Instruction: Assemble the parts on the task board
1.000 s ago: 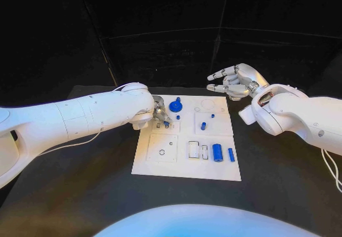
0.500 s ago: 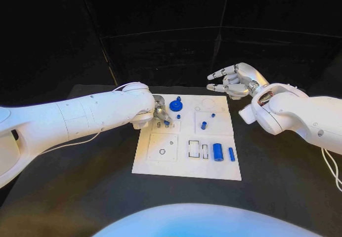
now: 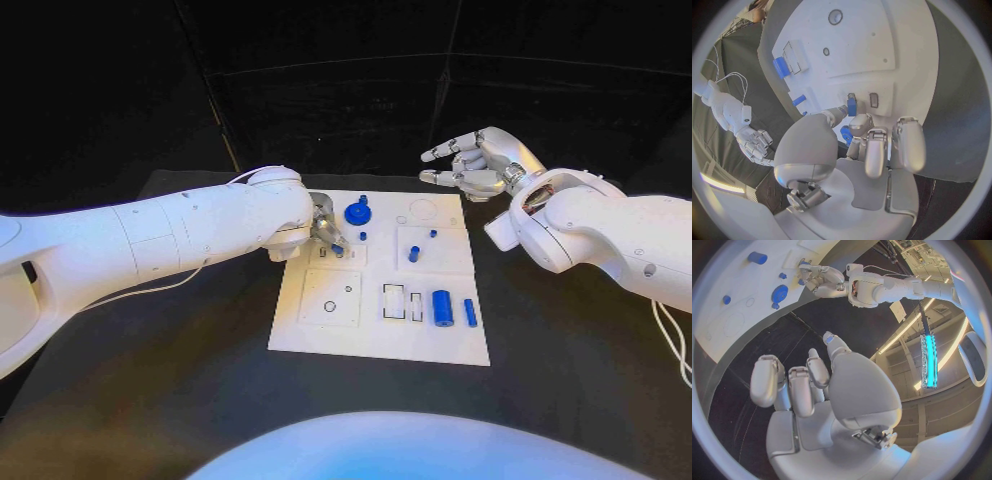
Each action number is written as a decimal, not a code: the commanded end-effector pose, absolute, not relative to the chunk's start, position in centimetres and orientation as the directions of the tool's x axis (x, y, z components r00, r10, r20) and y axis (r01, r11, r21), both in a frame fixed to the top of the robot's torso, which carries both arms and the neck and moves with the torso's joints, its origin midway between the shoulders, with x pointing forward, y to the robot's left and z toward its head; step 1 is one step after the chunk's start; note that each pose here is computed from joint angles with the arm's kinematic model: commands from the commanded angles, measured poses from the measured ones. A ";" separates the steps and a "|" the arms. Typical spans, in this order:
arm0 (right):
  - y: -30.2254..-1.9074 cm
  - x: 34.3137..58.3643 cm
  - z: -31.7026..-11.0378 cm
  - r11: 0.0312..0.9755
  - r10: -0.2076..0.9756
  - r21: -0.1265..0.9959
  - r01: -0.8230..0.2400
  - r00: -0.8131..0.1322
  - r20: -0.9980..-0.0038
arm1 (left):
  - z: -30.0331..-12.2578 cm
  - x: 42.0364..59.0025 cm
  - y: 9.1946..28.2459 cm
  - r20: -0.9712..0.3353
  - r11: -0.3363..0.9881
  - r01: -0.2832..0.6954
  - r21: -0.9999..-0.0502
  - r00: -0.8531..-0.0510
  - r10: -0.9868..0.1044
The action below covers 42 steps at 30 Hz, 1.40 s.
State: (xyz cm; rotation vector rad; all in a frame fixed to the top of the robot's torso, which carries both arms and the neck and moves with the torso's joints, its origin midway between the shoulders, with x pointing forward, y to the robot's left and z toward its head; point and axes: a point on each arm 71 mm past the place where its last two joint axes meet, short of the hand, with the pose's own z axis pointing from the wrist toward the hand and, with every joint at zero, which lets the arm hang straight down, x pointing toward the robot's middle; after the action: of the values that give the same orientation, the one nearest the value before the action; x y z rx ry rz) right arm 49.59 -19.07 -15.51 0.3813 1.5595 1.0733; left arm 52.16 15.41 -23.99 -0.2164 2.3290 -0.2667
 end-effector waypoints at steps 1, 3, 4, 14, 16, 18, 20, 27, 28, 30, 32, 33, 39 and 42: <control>-19.0 49.6 -15.4 0.530 0.734 0.790 -0.309 -0.299 -0.610 | -24.4 51.9 15.8 -0.677 0.972 -0.082 -0.220 -0.705 -0.213; -19.0 49.6 -15.4 0.530 0.734 0.790 -0.309 -0.300 -0.610 | -24.4 51.9 15.8 -0.676 0.972 -0.081 -0.220 -0.706 -0.212; -19.0 49.6 -15.4 0.530 0.734 0.790 -0.309 -0.300 -0.609 | -24.4 51.9 15.8 -0.675 0.972 -0.080 -0.220 -0.707 -0.211; -18.9 49.6 -15.4 0.530 0.733 0.790 -0.308 -0.303 -0.609 | -24.4 51.7 15.6 -0.668 0.973 -0.070 -0.220 -0.716 -0.203; -18.9 49.6 -15.4 0.530 0.733 0.790 -0.308 -0.303 -0.609 | -24.4 51.7 15.6 -0.667 0.973 -0.069 -0.221 -0.717 -0.203; -18.9 49.6 -15.4 0.531 0.731 0.789 -0.309 -0.304 -0.611 | -24.4 51.6 15.6 -0.665 0.973 -0.069 -0.222 -0.719 -0.203; -18.8 49.6 -15.4 0.531 0.730 0.788 -0.310 -0.305 -0.612 | -24.4 51.6 15.5 -0.663 0.972 -0.070 -0.224 -0.720 -0.204; -18.8 49.6 -15.5 0.532 0.728 0.788 -0.311 -0.308 -0.613 | -24.5 51.6 15.4 -0.660 0.972 -0.069 -0.226 -0.722 -0.205; -18.8 49.6 -15.5 0.532 0.728 0.788 -0.311 -0.308 -0.613 | -24.5 51.6 15.4 -0.660 0.972 -0.069 -0.226 -0.723 -0.205; -18.7 49.6 -15.5 0.532 0.728 0.788 -0.311 -0.308 -0.613 | -24.5 51.6 15.4 -0.660 0.972 -0.070 -0.225 -0.723 -0.205; -18.7 49.6 -15.5 0.532 0.727 0.788 -0.311 -0.309 -0.613 | -24.5 51.7 15.4 -0.660 0.972 -0.070 -0.225 -0.723 -0.205; -18.7 49.6 -15.5 0.532 0.727 0.788 -0.311 -0.309 -0.613 | -24.5 51.7 15.4 -0.660 0.972 -0.071 -0.224 -0.723 -0.205; -18.7 49.6 -15.5 0.531 0.727 0.788 -0.311 -0.310 -0.613 | -24.5 51.7 15.4 -0.658 0.974 -0.069 -0.218 -0.727 -0.198; -18.7 49.6 -15.5 0.531 0.727 0.788 -0.311 -0.311 -0.613 | -24.6 51.7 15.4 -0.654 0.975 -0.066 -0.211 -0.732 -0.191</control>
State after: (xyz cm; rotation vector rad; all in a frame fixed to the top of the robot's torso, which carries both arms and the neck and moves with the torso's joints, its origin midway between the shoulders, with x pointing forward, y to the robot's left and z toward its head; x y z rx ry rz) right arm 49.62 -18.84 -15.58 0.3767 1.5671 1.0712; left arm 51.91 15.31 -24.23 -0.1981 2.3561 -0.2551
